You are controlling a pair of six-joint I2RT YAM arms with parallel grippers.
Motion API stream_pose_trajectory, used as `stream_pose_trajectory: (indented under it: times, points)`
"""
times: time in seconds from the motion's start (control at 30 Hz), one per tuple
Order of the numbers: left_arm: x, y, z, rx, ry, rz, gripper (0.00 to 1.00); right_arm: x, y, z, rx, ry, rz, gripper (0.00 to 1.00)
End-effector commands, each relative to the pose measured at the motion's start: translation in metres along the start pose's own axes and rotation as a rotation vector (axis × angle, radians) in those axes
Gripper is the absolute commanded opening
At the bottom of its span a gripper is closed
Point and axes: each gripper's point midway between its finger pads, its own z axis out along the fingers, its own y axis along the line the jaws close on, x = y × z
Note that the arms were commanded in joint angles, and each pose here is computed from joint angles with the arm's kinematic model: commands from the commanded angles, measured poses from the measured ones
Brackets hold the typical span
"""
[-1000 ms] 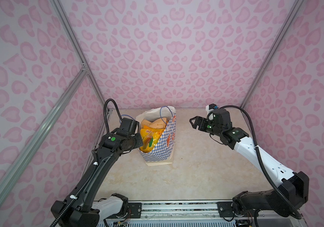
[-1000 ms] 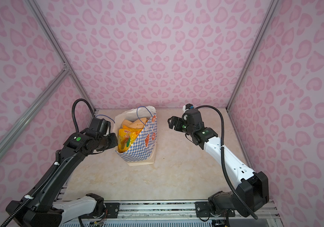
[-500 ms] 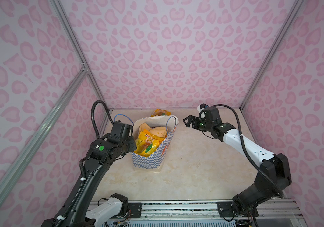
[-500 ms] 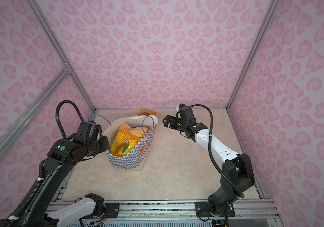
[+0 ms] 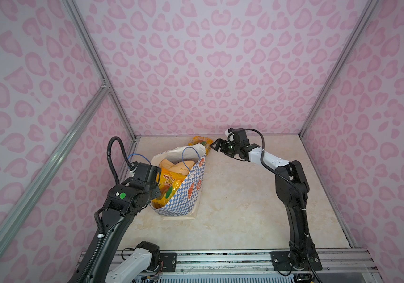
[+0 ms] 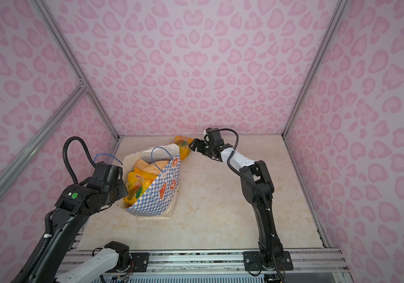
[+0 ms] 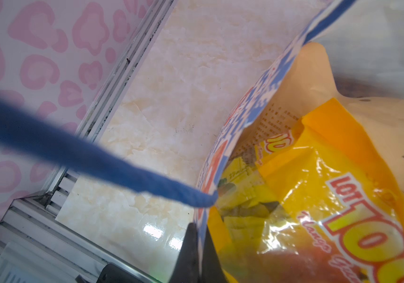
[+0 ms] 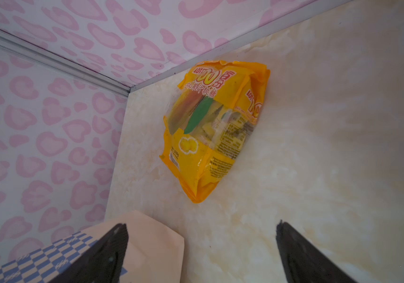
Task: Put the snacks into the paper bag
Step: 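Lower the right gripper onto the yellow snack pack beyond the bag and grasp it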
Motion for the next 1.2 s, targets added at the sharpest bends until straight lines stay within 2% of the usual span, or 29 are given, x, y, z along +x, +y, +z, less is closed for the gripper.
stream_pose_trajectory:
  times: [0.0, 0.13, 0.27, 0.43, 0.57, 0.87, 0.97, 1.13, 1.17]
  points:
    - [-0.008, 0.003, -0.001, -0.011, -0.027, -0.021, 0.03, 0.011, -0.009, 0.027, -0.014, 0.029, 0.118, 0.97]
    - [-0.008, 0.002, 0.003, -0.008, -0.016, -0.018, 0.03, 0.029, -0.017, 0.056, -0.052, 0.053, 0.229, 0.97]
    - [-0.007, 0.001, 0.006, -0.007, -0.01, -0.016, 0.03, 0.052, -0.014, 0.076, -0.056, 0.077, 0.237, 0.96]
    - [-0.006, 0.001, 0.006, 0.004, -0.013, -0.023, 0.03, 0.061, -0.017, 0.092, -0.027, 0.07, 0.264, 0.89]
    - [-0.006, -0.001, 0.006, 0.017, -0.013, -0.027, 0.03, 0.058, -0.025, 0.097, 0.032, 0.012, 0.292, 0.83]
    - [-0.007, -0.005, 0.004, 0.04, -0.015, -0.033, 0.03, 0.058, -0.032, 0.121, 0.081, -0.032, 0.319, 0.6]
    - [-0.006, -0.006, 0.005, 0.044, -0.009, -0.029, 0.03, 0.056, -0.033, 0.125, 0.07, -0.046, 0.325, 0.46]
    - [-0.006, -0.005, 0.005, 0.044, -0.013, -0.025, 0.03, 0.047, -0.031, 0.116, 0.036, -0.091, 0.305, 0.15]
    - [-0.006, -0.005, 0.004, 0.045, -0.016, -0.025, 0.03, 0.044, -0.03, 0.111, 0.033, -0.102, 0.295, 0.13]
